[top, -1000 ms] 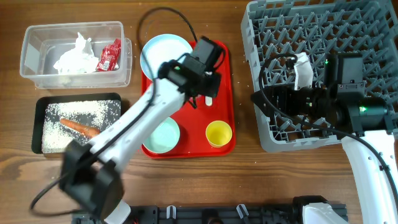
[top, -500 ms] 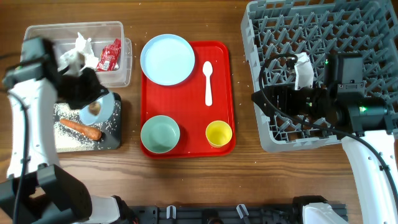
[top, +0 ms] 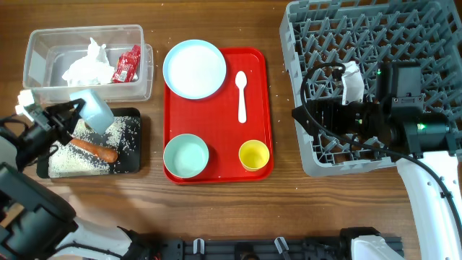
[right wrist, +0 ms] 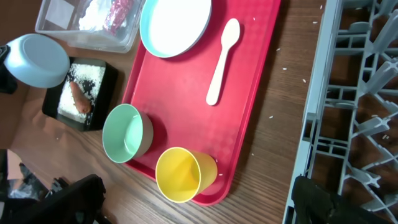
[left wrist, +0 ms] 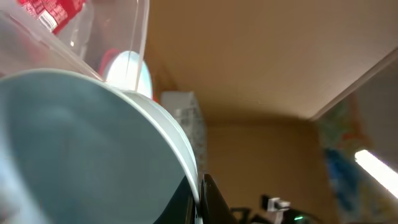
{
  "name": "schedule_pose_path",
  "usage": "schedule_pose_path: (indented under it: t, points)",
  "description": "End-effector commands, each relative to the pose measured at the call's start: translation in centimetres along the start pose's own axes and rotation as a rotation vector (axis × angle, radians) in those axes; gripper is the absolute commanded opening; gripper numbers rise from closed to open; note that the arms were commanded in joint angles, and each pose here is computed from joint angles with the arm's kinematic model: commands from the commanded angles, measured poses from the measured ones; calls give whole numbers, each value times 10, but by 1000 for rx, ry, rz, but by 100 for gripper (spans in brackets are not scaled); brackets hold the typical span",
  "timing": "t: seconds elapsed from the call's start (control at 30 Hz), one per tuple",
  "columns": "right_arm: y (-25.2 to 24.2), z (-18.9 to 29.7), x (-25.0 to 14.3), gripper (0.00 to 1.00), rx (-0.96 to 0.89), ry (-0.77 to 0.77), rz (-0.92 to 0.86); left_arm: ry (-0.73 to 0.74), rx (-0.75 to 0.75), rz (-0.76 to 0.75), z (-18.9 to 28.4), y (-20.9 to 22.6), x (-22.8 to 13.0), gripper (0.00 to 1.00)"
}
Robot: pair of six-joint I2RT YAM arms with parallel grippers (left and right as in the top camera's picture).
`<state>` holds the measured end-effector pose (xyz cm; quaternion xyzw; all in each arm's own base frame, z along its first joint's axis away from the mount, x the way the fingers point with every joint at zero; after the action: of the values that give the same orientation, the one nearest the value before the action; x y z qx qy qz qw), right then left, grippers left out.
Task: Sort waste into correct bins and load items into the dishwasher rack
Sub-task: 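Tip the food scrap from the light-blue bowl onto the black tray, then set the light-blue bowl back on the red tray with left gripper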
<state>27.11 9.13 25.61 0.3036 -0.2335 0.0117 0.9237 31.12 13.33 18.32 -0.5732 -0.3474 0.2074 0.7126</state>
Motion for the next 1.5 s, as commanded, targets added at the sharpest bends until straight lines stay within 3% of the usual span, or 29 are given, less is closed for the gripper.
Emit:
schedule_pose_path:
  t: [0.0, 0.2, 0.33, 0.5, 0.6, 0.77, 0.83, 0.97, 1.13, 1.17, 1.2, 1.27, 1.47]
  points:
    - [2, 2, 3, 100, -6, -11, 6, -32, -104, 141, 1, -5, -1, 4]
    - [2, 3, 5, 100, -5, -18, 10, -22, -86, 112, -1, -5, 1, 4]
    - [3, 3, 7, 100, -3, -27, 15, 73, -69, -89, -26, -61, 1, 4]
    - [3, 3, 7, 100, -3, -27, 15, 356, 307, -493, -108, -107, -53, 4]
    - [3, 3, 7, 100, -3, -26, 14, 489, 537, -682, -155, -94, -93, 4]
    - [3, 3, 6, 100, -3, -23, 13, 755, 769, -940, -219, -53, -180, 4]
    - [3, 3, 6, 100, -3, -23, 12, 821, 864, -964, -231, -30, -206, 4]
    - [3, 3, 6, 100, -3, -24, 13, 967, 883, -983, -246, 4, -248, 4]
    - [3, 3, 6, 100, -4, -24, 14, 1018, 898, -988, -248, 16, -264, 5]
    - [3, 3, 6, 100, -4, -24, 14, 1015, 903, -991, -248, 16, -262, 11]
    - [3, 3, 6, 100, -4, -24, 14, 1011, 909, -991, -248, 17, -261, 24]
    - [3, 3, 7, 100, -3, -25, 14, 1000, 914, -981, -248, 17, -259, 33]
    - [3, 3, 8, 100, -2, -33, 18, 912, 897, -945, -261, -24, -235, 44]
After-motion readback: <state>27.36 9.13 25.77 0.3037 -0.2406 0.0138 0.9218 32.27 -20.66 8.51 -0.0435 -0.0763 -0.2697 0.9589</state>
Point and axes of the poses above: each gripper's point midway between its finger pads, its own z axis back along the fingers, its own y axis along the line the jaws close on, x = y × z, the point moved 3 cm from there along z, back along the fingers, and after that the axes turned 10 degrees about -z, right-handed, at the moved point
